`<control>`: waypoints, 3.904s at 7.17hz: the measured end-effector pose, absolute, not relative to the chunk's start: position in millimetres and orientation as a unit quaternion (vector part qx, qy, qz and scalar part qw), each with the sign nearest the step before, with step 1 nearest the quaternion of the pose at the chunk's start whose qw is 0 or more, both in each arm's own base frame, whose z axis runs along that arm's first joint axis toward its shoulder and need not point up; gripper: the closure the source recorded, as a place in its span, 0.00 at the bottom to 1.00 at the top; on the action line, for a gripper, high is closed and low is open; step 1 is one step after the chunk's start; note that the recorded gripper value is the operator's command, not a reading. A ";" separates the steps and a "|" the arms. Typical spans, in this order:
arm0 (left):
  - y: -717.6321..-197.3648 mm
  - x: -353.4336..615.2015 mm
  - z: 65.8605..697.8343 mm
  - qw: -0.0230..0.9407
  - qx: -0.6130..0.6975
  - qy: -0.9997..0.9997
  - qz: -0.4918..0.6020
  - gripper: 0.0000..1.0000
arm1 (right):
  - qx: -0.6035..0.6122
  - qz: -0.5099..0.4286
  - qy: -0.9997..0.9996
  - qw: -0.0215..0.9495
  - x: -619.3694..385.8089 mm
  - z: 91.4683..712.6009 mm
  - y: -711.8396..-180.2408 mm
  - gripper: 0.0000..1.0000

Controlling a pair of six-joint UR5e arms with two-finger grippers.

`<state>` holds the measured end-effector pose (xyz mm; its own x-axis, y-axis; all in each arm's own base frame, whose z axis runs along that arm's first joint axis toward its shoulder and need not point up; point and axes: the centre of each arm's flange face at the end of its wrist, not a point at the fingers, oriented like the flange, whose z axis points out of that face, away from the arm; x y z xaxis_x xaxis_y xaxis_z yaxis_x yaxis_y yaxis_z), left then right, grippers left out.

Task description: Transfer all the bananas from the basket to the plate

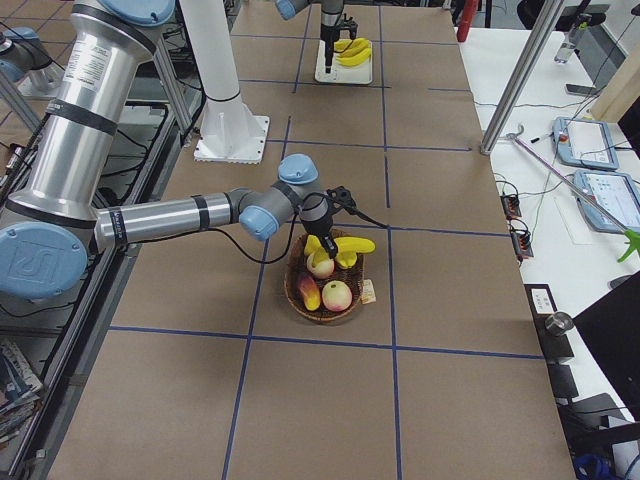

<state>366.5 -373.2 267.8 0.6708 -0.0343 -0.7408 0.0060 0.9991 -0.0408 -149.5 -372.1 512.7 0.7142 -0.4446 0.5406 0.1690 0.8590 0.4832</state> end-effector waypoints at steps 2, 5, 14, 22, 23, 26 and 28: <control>-373.2 366.9 267.4 0.914 -0.017 0.406 -0.011 0.00 | 0.195 -0.139 -0.386 0.891 -169.5 483.1 -385.8 0.78; -373.4 367.0 266.5 0.913 -0.017 0.407 -0.011 0.00 | 0.184 -0.108 -0.442 0.871 -210.2 433.7 -399.4 0.77; -373.6 369.0 265.4 0.913 -0.018 0.408 -0.011 0.00 | 0.170 -0.041 -0.541 0.823 -314.4 308.7 -402.3 0.77; -380.9 380.5 240.1 0.900 -0.022 0.434 -0.047 0.00 | 0.174 -0.004 -0.577 0.798 -390.8 247.5 -366.1 0.77; -381.5 381.3 234.4 0.893 -0.021 0.447 -0.056 0.00 | 0.171 -0.003 -0.582 0.795 -397.7 242.3 -361.6 0.76; -385.4 386.9 224.5 0.867 -0.015 0.491 -0.078 0.00 | 0.178 0.004 -0.593 0.786 -425.2 220.4 -343.3 0.76; -384.5 388.2 216.6 0.855 -0.014 0.512 -0.087 0.00 | 0.178 0.009 -0.601 0.779 -440.3 206.6 -334.9 0.76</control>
